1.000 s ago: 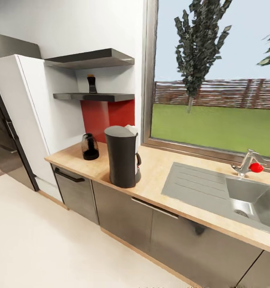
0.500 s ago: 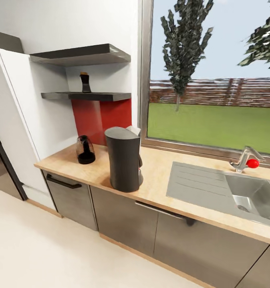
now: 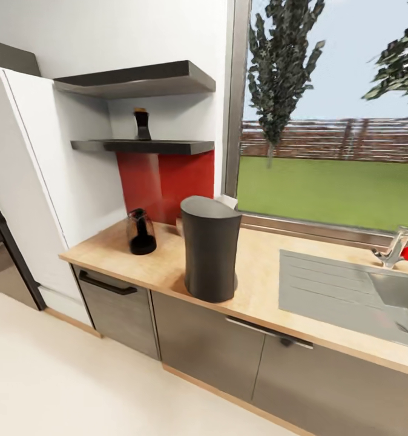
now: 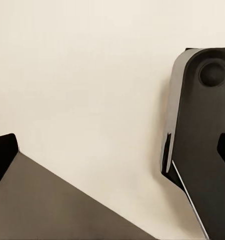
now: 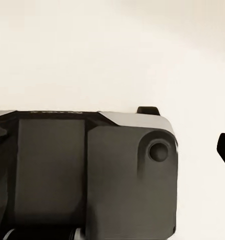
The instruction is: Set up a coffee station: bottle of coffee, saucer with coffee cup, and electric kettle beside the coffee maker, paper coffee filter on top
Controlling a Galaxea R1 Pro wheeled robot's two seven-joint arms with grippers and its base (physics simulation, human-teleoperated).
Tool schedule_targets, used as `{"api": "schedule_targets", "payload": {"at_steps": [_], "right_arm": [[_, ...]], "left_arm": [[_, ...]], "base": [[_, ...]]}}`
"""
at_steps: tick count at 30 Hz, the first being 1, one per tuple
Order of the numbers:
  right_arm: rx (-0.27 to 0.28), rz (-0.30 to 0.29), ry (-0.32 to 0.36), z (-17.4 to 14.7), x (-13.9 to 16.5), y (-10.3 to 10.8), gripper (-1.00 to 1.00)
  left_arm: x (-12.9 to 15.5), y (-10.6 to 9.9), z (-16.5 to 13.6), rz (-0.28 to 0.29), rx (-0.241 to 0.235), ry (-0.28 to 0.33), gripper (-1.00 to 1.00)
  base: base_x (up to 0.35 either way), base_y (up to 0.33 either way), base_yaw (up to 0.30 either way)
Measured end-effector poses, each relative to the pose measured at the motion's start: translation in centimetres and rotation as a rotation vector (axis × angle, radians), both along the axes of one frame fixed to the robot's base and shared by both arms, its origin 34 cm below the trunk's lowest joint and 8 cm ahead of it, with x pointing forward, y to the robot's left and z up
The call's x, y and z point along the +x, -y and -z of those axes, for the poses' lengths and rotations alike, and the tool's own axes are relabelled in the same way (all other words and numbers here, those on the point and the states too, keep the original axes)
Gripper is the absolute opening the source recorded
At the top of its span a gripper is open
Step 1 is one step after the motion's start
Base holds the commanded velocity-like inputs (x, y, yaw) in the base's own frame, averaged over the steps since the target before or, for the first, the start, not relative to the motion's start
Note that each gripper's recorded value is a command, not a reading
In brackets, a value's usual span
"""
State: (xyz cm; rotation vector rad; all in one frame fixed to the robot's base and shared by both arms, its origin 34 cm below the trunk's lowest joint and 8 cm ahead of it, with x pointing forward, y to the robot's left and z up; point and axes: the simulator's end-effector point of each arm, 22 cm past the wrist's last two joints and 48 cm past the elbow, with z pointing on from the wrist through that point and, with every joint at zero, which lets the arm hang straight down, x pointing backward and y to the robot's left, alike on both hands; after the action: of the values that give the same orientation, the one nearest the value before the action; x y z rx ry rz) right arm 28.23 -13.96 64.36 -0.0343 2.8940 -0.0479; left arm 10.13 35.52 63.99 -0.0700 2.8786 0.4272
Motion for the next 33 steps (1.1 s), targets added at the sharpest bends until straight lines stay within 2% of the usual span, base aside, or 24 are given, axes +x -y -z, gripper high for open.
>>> {"api": "schedule_targets", "payload": {"at_steps": [17,23,27,33], "right_arm": [[-0.006,0.004,0.000,0.1,0.0,0.5,1.00],[-0.009,0.005,0.006,0.1,0.1,0.8,1.00],[-0.016,0.011,0.046,-0.1,1.0,1.4,1.00],[-0.025,0.013,0.057,0.0,1.2,2.2,1.00]], "left_arm": [[2.1,0.1,0.1,-0.002,-0.001,0.025,1.00],[2.7,0.1,0.1,-0.001,-0.001,0.032,1.00],[2.7,0.0,0.1,-0.001,0.000,0.033,1.00],[2.7,0.0,0.1,0.000,-0.001,0.033,1.00]], "base": [[0.049,0.328,-0.249],[0.078,0.325,-0.022],[0.111,0.303,-0.001],[0.019,0.314,0.000]]}}
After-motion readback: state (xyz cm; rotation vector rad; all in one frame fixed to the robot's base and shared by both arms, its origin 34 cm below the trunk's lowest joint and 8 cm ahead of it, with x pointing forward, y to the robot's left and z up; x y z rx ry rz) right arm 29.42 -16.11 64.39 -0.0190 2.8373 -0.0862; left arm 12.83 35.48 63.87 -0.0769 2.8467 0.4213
